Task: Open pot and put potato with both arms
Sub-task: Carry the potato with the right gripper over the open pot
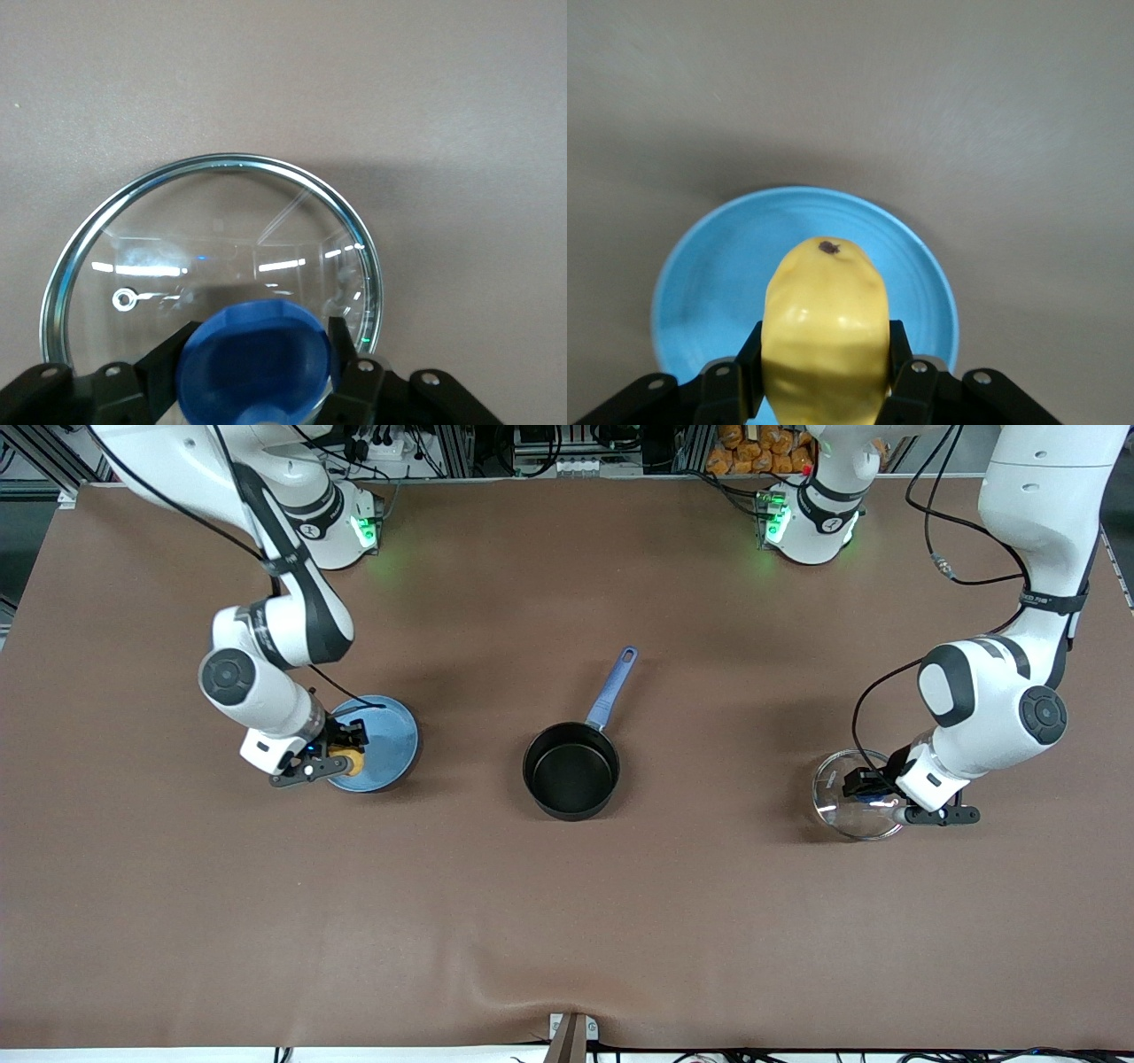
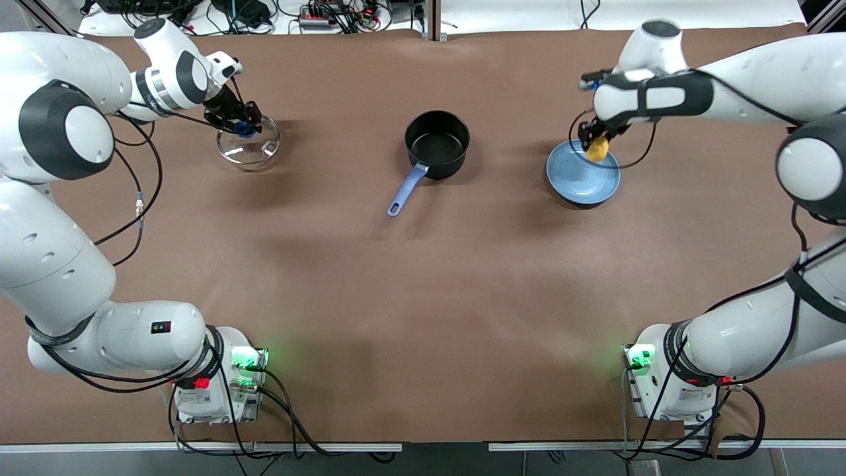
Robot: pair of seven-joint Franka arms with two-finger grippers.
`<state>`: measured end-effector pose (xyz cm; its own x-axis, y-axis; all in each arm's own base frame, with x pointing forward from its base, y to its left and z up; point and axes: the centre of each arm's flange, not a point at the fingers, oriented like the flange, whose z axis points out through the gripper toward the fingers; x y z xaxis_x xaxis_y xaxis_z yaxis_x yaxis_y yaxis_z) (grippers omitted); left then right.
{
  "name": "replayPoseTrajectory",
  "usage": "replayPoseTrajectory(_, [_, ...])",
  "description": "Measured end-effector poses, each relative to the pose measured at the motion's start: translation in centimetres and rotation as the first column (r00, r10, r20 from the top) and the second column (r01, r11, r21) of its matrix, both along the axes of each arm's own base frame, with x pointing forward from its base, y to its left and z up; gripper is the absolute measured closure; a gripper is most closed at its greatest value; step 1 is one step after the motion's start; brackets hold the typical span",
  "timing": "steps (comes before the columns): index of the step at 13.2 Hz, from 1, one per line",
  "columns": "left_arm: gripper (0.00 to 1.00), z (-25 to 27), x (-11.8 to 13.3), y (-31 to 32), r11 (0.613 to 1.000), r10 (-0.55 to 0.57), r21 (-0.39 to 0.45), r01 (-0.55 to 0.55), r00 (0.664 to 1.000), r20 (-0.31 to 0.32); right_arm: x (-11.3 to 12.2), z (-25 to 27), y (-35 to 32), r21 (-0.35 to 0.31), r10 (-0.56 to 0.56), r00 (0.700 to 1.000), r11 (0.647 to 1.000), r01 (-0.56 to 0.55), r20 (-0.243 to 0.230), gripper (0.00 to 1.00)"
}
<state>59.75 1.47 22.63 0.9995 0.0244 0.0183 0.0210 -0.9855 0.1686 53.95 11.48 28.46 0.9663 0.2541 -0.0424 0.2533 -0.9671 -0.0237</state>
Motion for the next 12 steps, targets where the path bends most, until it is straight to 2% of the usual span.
replayPoseTrajectory(3, [0.38, -1.3, -0.4, 0.6, 0.999, 0.022, -0.04, -0.021, 1.0, 0.005, 0.6, 8.0, 1.1, 0.004, 0.008, 1.0, 1.0, -0.009, 0.024, 0.44])
replayPoseTrajectory(5, [0.38, -1.8, -0.7, 0.4, 0.996, 0.04, -0.081, -0.04, 0.999, 0.003, 1.1, 12.7, 3.4, 0.005, -0.025, 0.999, 1.0, 0.025, 0.031, 0.44])
replayPoseTrajectory(8, [0.38, -2.3, -0.9, 0.5, 0.991, 0.05, -0.124, -0.048, 0.999, 0.007, 1.2, 16.9, 10.2, 0.022, -0.063, 0.996, 0.998, 0.062, 0.063, 0.44])
replayPoseTrajectory(9, [0.32, -2.4, -0.9, 0.5, 0.991, 0.052, -0.126, -0.051, 0.999, 0.007, 0.9, 17.0, 13.4, 0.028, -0.078, 0.995, 0.997, 0.077, 0.067, 0.44])
replayPoseTrajectory(12, [0.0, -0.3, 0.3, -0.3, 0.988, 0.073, -0.137, -0.067, 0.997, 0.039, -0.1, 14.1, 23.4, 0.033, -0.156, 0.987, 0.987, 0.155, 0.048, 0.44])
